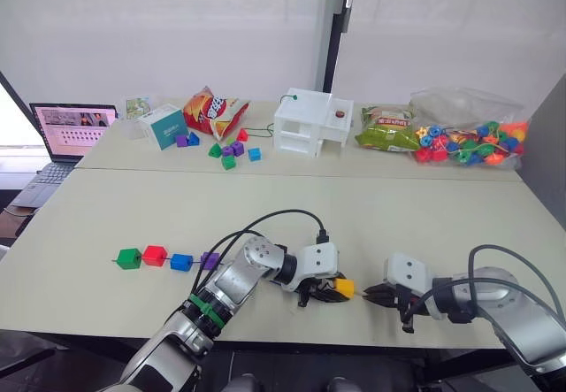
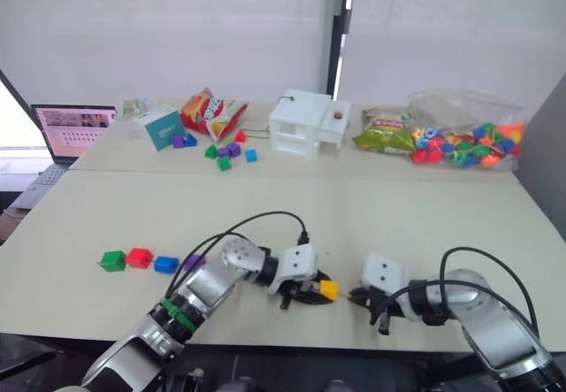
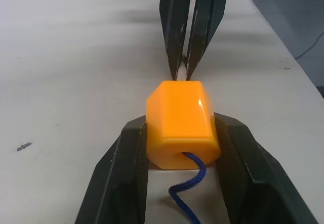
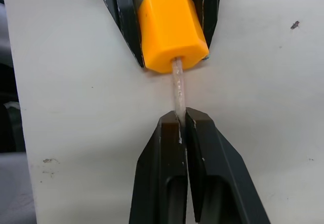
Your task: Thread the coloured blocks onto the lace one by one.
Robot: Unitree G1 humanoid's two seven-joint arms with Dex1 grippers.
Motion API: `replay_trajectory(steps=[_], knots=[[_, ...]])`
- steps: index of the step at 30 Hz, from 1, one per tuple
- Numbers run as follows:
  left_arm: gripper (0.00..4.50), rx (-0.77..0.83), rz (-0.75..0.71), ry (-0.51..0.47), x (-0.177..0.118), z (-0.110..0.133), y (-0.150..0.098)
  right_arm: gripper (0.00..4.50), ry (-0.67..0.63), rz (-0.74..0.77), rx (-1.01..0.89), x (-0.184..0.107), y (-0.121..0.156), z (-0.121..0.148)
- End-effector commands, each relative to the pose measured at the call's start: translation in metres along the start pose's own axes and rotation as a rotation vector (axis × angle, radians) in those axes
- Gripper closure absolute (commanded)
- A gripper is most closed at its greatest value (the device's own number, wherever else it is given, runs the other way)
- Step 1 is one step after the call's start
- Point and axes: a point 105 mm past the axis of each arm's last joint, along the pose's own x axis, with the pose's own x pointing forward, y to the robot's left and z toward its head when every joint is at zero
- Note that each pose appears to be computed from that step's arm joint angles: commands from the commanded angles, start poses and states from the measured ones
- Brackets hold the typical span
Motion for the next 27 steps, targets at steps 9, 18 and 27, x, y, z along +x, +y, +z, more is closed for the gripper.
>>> replay_trajectory(steps=[9, 18, 27], knots=[[3.18, -0.045, 0.046, 0.045, -0.053, -0.023, -0.003, 4.50, -0.013, -0.012, -0.076, -0.004, -0.011, 0.020], [3.18, -0.183, 0.154, 0.367, -0.185, -0.097, -0.011, 4.50, -0.036, 0.006, -0.114, -0.001, -0.017, 0.033], [3.18, -0.192, 0.278, 0.412, -0.232, -0.114, -0.005, 4.50, -0.034, 0.016, -0.120, 0.002, -0.023, 0.033]])
